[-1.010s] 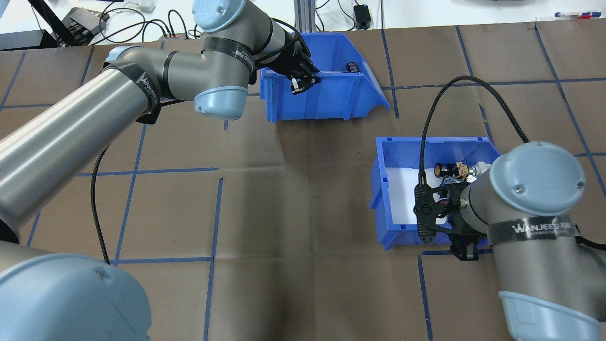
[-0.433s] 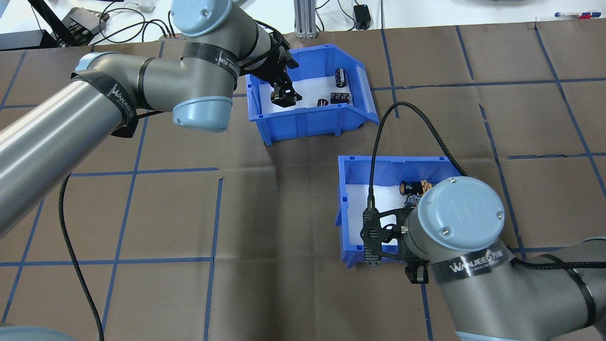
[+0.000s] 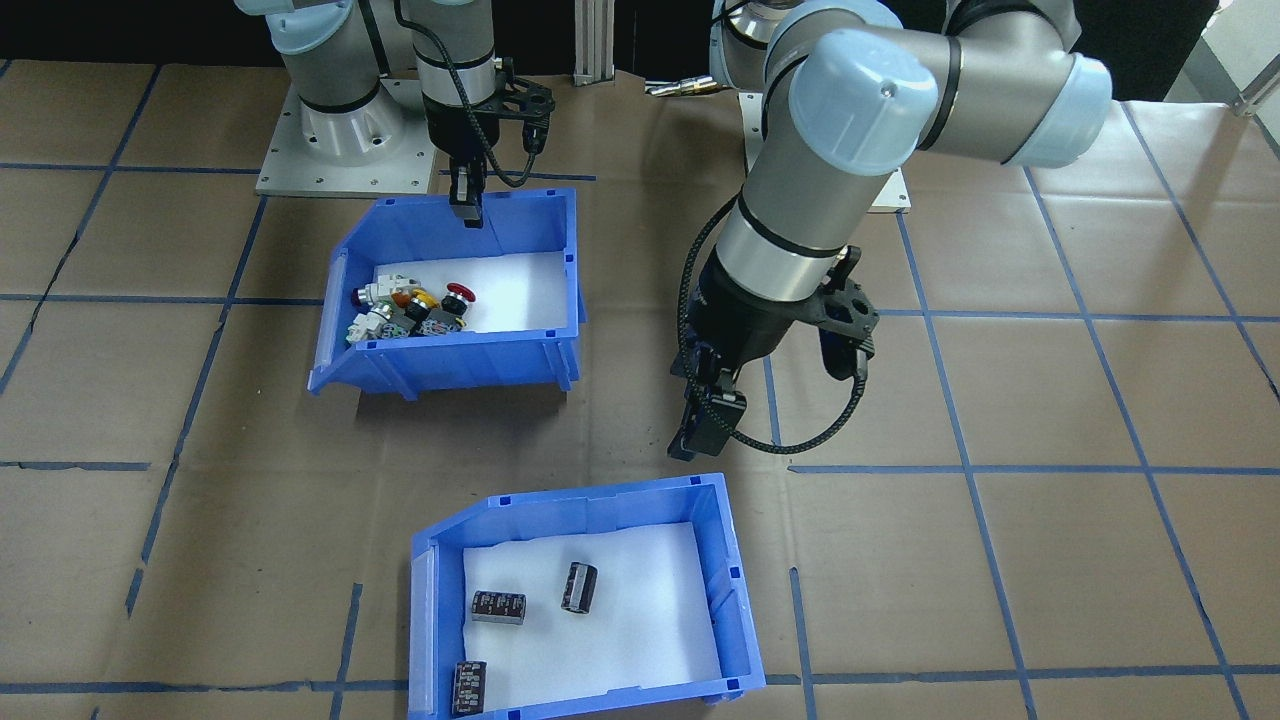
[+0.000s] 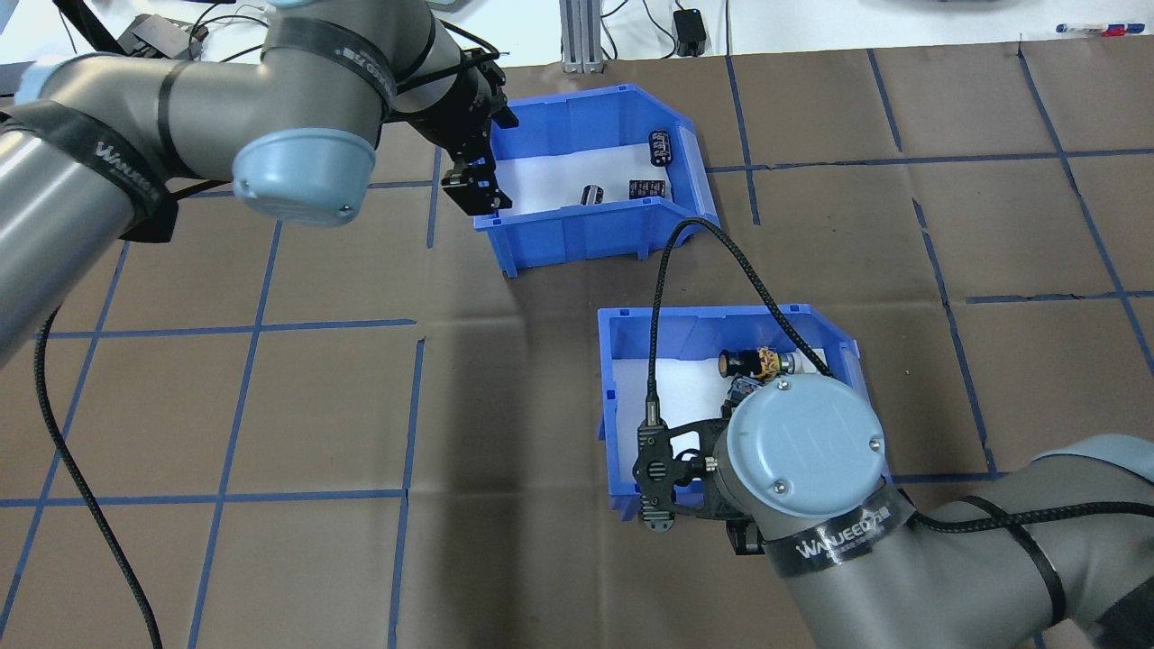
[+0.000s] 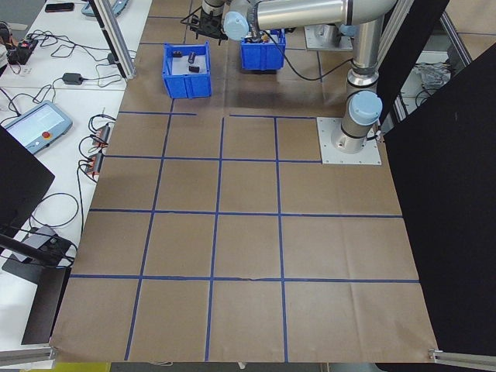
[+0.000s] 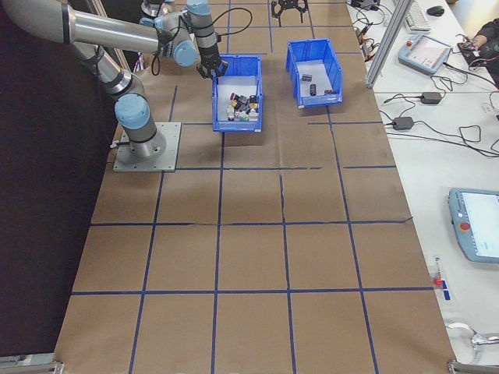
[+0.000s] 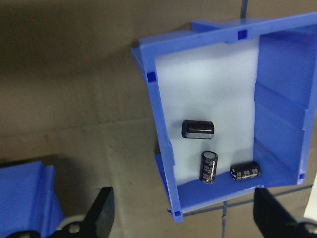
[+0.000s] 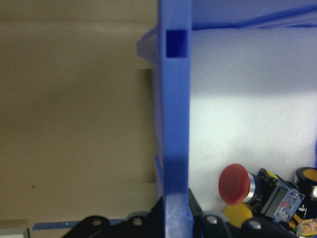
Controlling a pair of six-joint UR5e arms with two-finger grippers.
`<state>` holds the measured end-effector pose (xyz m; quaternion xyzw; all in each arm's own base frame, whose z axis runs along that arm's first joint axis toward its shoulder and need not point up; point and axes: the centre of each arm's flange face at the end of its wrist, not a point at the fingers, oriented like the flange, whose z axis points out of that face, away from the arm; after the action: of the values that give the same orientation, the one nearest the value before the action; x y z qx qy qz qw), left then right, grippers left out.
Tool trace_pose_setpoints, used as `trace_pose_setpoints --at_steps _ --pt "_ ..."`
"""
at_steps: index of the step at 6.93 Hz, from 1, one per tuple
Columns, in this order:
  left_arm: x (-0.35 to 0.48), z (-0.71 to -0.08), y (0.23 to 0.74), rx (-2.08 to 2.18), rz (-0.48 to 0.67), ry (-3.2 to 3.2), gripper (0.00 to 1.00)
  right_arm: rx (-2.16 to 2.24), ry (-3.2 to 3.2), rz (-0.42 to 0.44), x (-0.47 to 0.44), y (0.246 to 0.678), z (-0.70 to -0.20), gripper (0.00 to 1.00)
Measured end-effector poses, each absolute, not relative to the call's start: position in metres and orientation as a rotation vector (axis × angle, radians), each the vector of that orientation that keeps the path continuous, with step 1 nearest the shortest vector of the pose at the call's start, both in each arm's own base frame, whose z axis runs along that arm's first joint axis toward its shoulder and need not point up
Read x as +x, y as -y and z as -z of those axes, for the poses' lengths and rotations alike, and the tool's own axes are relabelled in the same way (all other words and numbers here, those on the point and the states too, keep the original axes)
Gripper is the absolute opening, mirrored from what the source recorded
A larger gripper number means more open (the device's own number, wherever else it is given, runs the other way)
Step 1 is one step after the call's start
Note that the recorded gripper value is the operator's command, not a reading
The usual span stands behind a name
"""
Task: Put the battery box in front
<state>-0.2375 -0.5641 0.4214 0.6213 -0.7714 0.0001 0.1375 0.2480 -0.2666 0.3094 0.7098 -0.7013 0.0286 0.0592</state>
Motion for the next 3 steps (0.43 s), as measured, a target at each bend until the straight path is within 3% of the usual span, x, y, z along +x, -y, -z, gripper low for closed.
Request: trace_pose_setpoints --at_steps 3 --pt "-0.182 -0.452 0.518 1.283 0.012 2.802 1.00 2.146 2.119 -0.089 0.284 0.275 -0.315 0.00"
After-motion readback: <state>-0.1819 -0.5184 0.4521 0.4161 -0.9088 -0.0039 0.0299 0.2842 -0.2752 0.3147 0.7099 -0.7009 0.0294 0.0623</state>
